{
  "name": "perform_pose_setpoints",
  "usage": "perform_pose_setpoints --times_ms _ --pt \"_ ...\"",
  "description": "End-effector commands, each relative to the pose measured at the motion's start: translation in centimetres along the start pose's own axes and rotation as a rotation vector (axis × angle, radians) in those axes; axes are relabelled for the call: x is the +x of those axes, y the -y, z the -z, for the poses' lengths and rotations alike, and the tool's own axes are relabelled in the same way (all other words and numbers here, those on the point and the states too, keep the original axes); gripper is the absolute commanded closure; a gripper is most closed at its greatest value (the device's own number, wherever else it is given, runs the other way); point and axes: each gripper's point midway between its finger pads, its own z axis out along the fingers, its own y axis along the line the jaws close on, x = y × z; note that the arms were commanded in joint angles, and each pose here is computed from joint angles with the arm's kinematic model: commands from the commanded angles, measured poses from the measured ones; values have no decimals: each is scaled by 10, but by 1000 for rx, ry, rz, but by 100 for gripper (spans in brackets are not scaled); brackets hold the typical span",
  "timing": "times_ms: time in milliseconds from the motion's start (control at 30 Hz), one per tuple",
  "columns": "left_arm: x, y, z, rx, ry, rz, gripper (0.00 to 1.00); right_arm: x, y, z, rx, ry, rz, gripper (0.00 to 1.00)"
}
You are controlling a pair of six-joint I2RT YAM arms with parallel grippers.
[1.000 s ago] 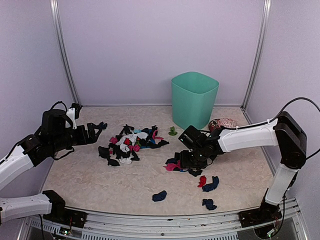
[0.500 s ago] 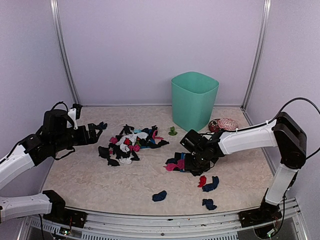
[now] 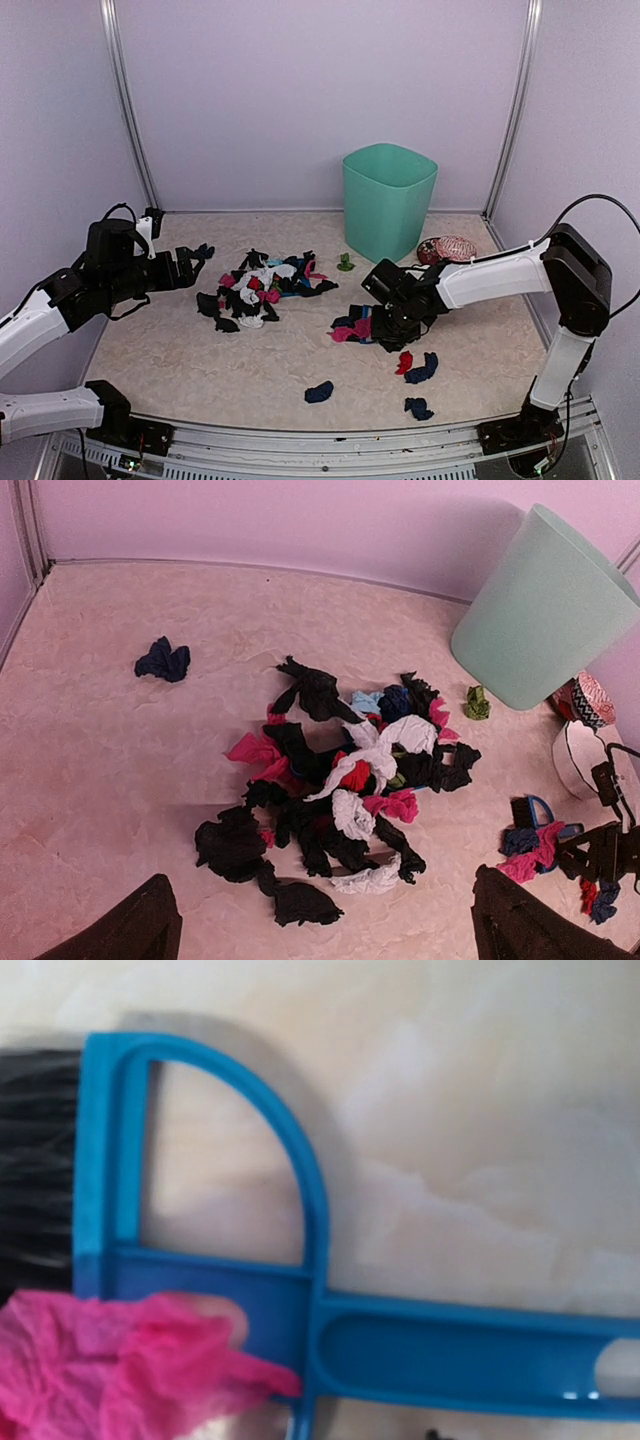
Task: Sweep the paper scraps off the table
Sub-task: Pick up the broom from the center of the board, then pass from the right arm to the left
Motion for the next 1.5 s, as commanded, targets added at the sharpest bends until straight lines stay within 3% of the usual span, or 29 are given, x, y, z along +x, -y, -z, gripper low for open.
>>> perform_pose_setpoints --times_ms 0,467,600,900,1467 --pt "3 -2 0 -13 -6 1 1 0 3 -10 29 -10 6 58" --pt "4 -2 -2 -16 -13 0 1 11 13 -17 217 -26 149 85" --pt "4 -2 -2 -17 -13 0 1 5 9 -16 231 -22 164 100" --pt "0 -3 5 -15 8 4 1 -32 -20 21 221 113 202 100" --pt "-8 -2 11 -11 45 8 1 -93 -23 128 674 572 476 100"
